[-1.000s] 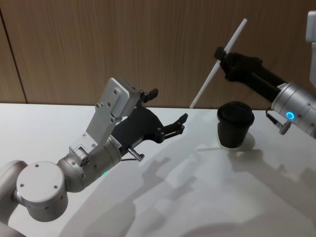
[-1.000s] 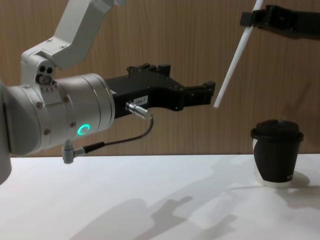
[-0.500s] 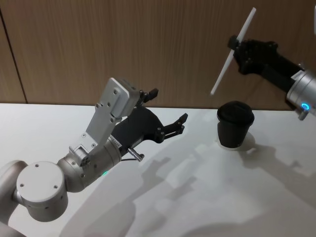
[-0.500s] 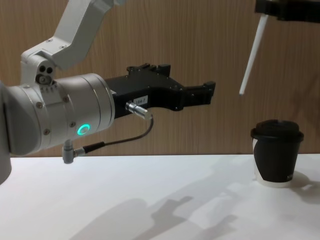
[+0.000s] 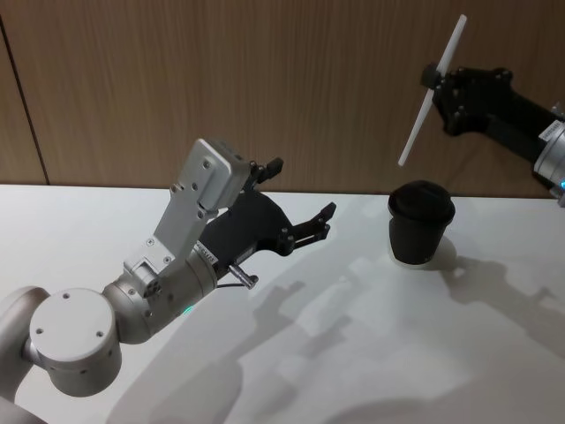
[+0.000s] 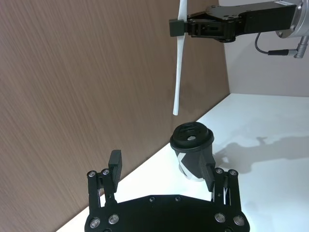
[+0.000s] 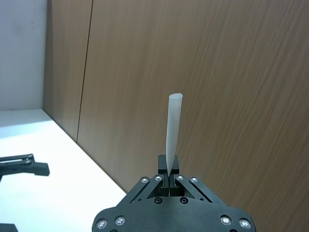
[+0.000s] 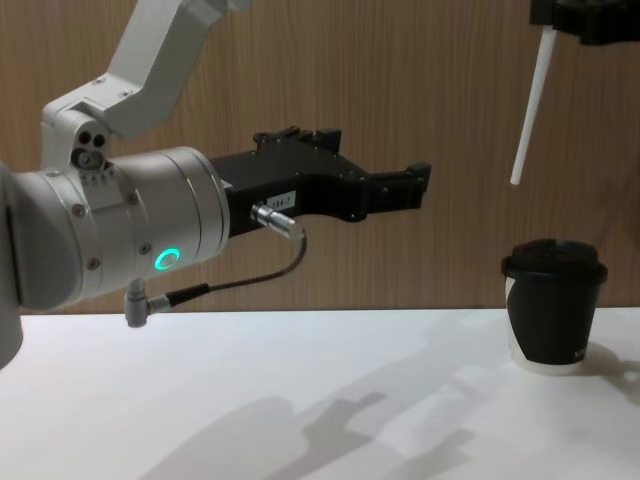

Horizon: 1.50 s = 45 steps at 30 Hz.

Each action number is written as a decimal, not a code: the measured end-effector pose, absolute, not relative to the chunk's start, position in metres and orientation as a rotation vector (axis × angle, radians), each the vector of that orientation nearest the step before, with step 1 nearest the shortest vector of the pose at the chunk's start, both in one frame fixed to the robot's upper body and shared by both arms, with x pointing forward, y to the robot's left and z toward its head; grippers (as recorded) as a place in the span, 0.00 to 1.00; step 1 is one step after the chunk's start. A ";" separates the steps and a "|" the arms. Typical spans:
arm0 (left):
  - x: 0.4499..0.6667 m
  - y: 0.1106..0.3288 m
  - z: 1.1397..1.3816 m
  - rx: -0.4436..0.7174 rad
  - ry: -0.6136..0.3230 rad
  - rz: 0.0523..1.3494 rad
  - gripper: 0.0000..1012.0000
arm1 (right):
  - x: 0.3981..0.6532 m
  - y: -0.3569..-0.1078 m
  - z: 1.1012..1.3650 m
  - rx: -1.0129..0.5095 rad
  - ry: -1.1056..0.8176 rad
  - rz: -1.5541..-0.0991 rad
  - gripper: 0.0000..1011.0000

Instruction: Pick up the straw with one hand, pass it to the other hand, and insert it into the cup.

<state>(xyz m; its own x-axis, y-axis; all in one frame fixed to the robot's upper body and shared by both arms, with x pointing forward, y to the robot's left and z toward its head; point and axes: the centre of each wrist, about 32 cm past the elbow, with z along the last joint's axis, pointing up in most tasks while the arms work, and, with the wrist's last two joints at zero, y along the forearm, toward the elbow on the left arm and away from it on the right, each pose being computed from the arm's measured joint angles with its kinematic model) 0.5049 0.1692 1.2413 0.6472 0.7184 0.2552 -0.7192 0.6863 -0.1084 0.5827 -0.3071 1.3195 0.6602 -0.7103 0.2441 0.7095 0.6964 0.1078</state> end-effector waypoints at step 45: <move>0.505 0.169 1.241 0.003 -0.289 0.817 0.99 | 0.595 -0.329 1.306 -0.086 -0.163 -0.802 0.01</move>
